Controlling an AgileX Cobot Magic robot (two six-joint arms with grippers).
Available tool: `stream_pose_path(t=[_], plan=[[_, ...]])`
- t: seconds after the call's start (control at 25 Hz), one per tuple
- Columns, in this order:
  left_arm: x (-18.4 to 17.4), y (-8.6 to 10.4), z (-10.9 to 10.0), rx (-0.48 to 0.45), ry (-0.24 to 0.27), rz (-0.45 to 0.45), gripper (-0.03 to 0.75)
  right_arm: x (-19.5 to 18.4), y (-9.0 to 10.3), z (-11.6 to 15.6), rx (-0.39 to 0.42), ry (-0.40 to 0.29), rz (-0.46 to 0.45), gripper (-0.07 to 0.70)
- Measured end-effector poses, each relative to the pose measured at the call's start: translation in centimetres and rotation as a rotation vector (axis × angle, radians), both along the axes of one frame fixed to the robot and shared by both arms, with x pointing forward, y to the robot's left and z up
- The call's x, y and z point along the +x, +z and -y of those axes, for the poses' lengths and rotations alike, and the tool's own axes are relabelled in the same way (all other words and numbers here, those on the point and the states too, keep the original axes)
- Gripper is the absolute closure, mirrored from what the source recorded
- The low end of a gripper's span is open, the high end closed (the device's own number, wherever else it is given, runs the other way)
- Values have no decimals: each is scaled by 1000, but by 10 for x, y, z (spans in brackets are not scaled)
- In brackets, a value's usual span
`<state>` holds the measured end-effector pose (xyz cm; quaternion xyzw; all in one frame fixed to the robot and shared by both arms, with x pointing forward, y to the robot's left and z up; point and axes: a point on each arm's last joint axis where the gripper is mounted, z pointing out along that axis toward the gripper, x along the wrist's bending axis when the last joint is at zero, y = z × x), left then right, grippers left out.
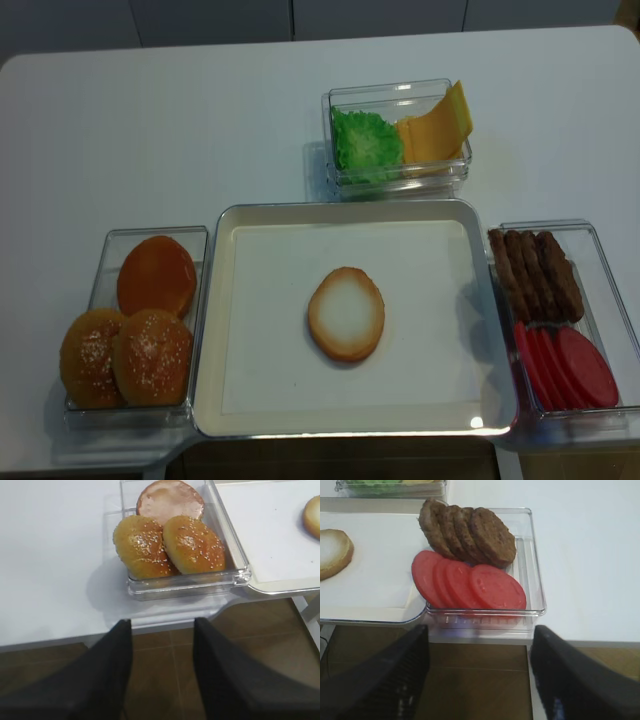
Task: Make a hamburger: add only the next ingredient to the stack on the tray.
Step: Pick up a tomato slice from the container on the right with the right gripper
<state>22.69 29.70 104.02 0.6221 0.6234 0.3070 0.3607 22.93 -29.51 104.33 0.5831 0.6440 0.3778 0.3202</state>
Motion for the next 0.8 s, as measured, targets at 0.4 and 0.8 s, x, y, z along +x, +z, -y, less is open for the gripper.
stream_pose_path(t=[0.4, 0.8], plan=[[0, 0, 0, 0, 0, 0, 412, 0, 0, 0, 2, -1, 0, 133], [0, 0, 0, 0, 0, 0, 412, 0, 0, 0, 2, -1, 0, 133]])
